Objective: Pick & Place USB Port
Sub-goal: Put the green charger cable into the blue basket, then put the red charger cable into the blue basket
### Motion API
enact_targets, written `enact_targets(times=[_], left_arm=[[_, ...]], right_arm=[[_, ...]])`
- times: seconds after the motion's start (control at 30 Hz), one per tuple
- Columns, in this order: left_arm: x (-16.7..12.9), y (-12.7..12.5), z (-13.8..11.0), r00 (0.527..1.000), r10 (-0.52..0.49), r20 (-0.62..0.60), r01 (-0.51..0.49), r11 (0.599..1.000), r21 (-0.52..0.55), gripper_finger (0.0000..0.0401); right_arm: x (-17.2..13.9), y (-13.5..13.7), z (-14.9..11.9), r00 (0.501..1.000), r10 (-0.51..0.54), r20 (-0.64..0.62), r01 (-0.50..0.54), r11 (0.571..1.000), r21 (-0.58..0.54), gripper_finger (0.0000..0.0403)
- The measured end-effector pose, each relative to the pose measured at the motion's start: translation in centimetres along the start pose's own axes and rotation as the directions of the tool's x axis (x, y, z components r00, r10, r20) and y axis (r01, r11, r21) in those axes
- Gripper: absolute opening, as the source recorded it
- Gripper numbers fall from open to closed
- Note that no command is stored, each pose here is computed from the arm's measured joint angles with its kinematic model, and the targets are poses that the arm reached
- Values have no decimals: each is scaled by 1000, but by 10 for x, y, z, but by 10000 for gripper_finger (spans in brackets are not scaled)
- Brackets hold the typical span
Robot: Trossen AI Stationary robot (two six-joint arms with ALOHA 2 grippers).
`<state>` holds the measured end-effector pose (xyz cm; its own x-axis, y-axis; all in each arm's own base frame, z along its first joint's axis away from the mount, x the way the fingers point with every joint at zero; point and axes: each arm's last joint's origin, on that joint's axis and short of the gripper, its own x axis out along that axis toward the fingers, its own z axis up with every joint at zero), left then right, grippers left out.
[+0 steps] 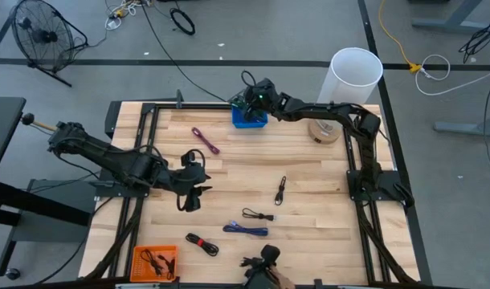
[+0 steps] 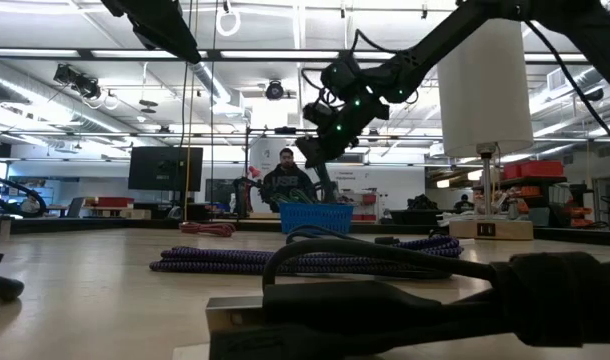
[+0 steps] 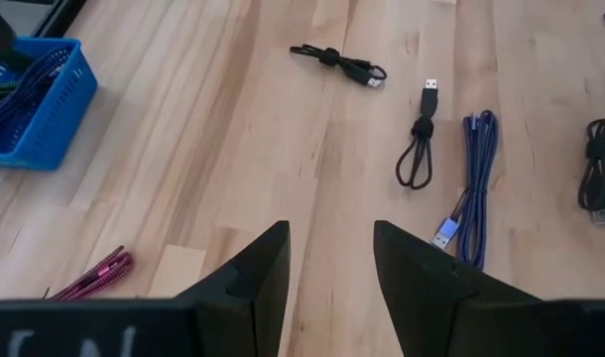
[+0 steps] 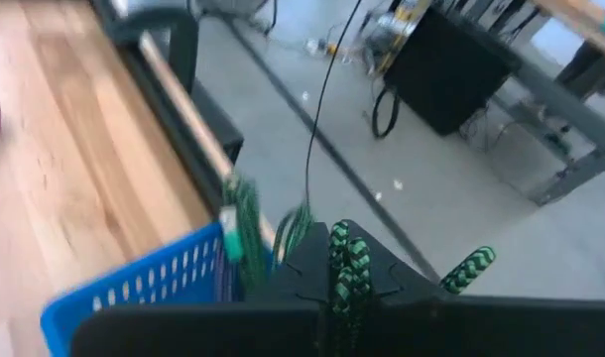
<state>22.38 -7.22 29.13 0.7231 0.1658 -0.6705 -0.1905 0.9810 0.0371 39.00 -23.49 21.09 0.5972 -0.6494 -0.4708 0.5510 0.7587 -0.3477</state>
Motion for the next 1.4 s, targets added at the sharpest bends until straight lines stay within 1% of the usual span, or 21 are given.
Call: enact_targets(times=[0.07,0.13,0.23,0.33,0.47,0.63,0.73,0.87,1.0,1.2,1.4], left_arm=[[0,0,0,1000,0,0,0,1000,0,151],[0,0,0,1000,0,-1,0,1000,1,151],[0,0,0,1000,0,0,0,1000,0,151],[0,0,0,1000,0,-1,0,1000,0,151],[0,0,0,1000,0,0,0,1000,0,151],[0,0,0,1000,0,0,0,1000,0,151],[0,0,0,1000,0,0,0,1000,0,151],[0,0,0,1000,1,-1,-1,1000,0,151],[0,0,0,1000,1,-1,-1,1000,0,151],[0,0,0,1000,1,-1,-1,1000,0,151],[0,0,0,1000,5,1,-5,1000,0,151]], right_arm=[[4,-2,-4,1000,-7,-13,7,1000,19,7],[7,-7,-7,1000,-18,-19,19,998,56,18],[11,-13,-11,999,-21,-34,25,991,130,47],[12,-18,-13,1000,6,-27,-1,986,166,78],[12,-18,-12,998,55,-7,-53,984,169,117],[12,-17,-9,998,66,22,-69,983,173,161],[12,-16,-6,996,67,56,-76,980,185,179],[11,-16,-3,993,78,92,-95,974,204,189],[11,-16,0,990,79,119,-104,971,215,188],[10,-14,0,990,85,112,-109,967,229,181],[8,-2,3,986,118,119,-141,967,213,180]])
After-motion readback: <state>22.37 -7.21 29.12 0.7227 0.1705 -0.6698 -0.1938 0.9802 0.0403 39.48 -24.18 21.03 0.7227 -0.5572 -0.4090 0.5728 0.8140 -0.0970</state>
